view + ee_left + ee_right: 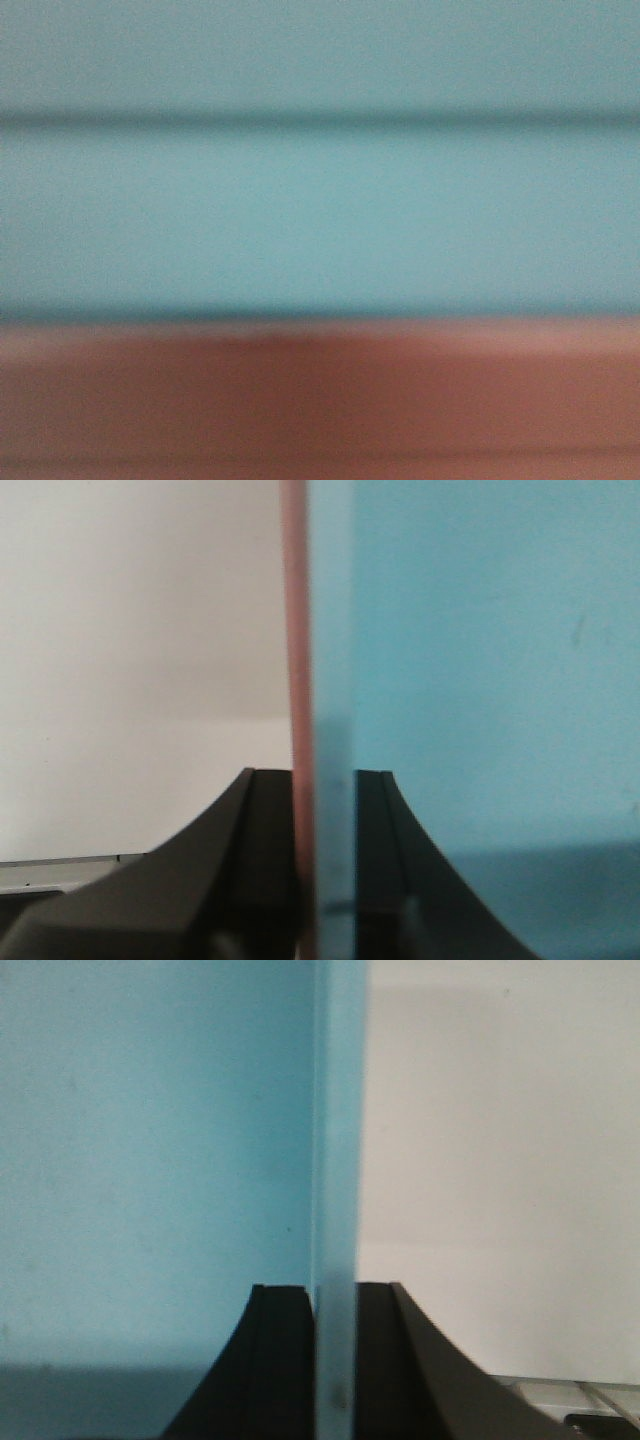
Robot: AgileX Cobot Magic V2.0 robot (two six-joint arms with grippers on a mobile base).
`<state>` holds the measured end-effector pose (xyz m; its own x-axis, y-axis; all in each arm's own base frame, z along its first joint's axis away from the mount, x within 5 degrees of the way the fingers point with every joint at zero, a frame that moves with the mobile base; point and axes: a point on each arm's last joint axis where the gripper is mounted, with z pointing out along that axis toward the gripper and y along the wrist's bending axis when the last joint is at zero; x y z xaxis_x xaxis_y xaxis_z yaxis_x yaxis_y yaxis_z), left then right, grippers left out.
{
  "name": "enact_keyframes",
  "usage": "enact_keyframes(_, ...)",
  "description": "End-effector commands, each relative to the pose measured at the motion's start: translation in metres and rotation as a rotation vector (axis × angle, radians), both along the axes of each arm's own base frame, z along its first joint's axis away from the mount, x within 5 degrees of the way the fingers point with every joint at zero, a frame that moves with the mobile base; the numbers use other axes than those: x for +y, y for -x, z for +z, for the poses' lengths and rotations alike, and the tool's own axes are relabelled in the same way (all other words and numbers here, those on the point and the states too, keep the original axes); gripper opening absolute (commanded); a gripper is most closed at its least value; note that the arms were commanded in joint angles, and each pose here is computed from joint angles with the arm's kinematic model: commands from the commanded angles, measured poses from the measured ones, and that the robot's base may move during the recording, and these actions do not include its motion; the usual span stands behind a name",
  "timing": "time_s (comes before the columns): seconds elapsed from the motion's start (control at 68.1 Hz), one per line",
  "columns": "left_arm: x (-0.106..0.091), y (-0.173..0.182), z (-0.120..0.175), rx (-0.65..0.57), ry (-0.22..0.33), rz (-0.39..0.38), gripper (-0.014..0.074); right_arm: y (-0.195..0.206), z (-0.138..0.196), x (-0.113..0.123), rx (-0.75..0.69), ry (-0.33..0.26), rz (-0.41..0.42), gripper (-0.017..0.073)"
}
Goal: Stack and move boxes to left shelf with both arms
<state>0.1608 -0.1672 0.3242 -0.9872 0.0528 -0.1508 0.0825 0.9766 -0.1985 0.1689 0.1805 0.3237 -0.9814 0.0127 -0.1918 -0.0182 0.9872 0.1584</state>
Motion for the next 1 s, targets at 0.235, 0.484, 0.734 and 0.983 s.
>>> enact_keyframes(0.235, 0.0025, 0.0152, 0.0173, 0.041, 0.038, -0.019, -0.0012, 0.0085, 0.0161, -0.0066, 0.008, -0.010, 0.000, 0.0053)
enact_keyframes(0.484, 0.0011, 0.0154, 0.0166, 0.053, 0.045, -0.020, -0.0012, 0.0085, 0.0161, -0.0065, 0.008, -0.011, 0.000, 0.0053)
enact_keyframes(0.734, 0.0011, 0.0154, 0.0166, 0.053, 0.045, -0.020, -0.0012, 0.0085, 0.0161, -0.0065, 0.008, -0.011, 0.000, 0.0053)
enact_keyframes(0.983, 0.0011, 0.0154, 0.0166, 0.053, 0.045, -0.020, -0.0012, 0.0084, 0.0162, -0.0064, 0.007, -0.011, 0.000, 0.0053)
